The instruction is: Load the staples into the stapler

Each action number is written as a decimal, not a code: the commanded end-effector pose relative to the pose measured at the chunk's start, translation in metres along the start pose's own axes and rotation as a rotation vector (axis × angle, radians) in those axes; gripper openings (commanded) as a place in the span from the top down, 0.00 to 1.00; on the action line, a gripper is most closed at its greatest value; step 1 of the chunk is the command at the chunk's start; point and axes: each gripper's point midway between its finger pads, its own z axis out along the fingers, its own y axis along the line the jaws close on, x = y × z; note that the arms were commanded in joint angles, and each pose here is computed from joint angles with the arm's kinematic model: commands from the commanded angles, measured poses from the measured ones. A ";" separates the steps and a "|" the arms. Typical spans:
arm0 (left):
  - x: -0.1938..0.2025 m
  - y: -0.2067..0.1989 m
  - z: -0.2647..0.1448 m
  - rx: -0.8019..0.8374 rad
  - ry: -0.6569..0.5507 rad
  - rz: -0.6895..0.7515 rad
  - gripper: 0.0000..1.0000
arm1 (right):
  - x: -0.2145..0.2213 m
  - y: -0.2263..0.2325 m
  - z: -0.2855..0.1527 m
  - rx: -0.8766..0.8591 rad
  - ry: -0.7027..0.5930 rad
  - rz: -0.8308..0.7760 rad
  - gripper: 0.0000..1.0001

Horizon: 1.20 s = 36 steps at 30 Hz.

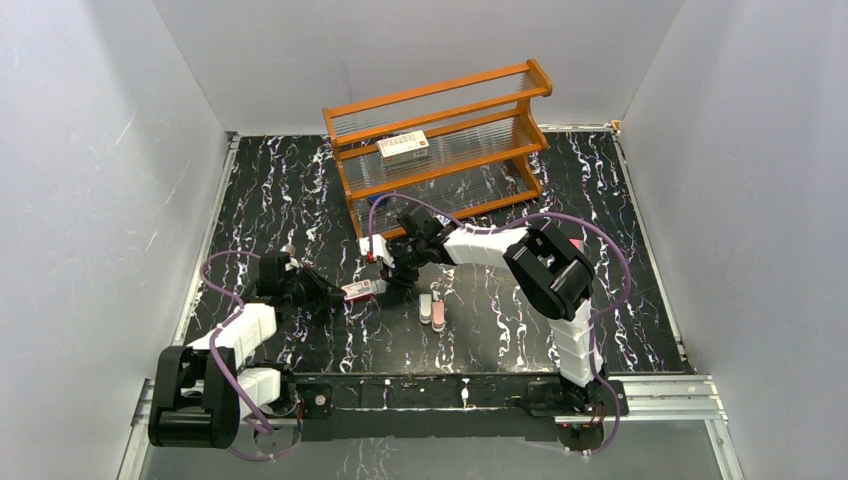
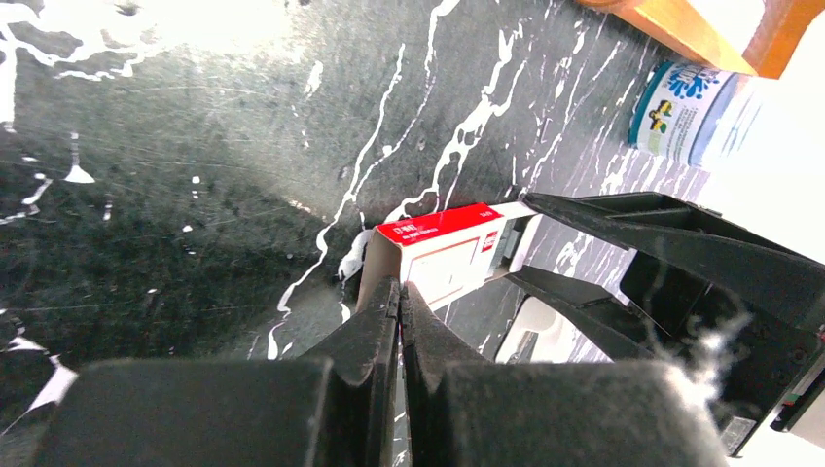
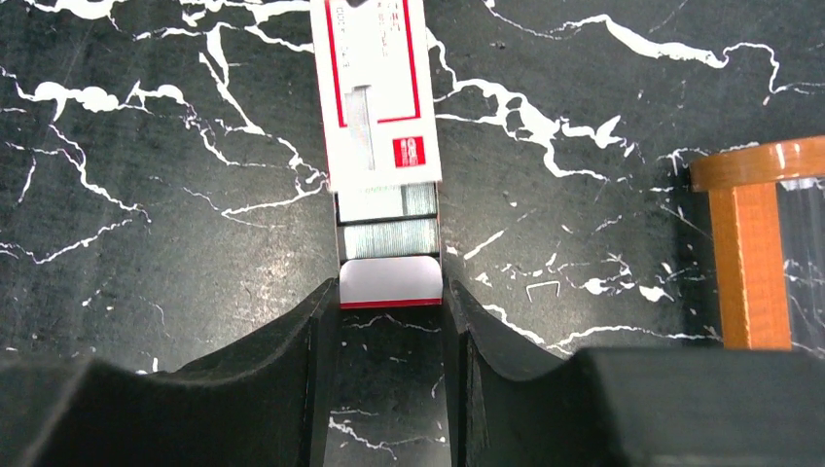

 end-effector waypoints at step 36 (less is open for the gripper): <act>0.016 -0.102 -0.046 0.229 0.122 0.356 0.10 | 0.004 0.055 -0.188 0.838 -0.028 1.251 0.01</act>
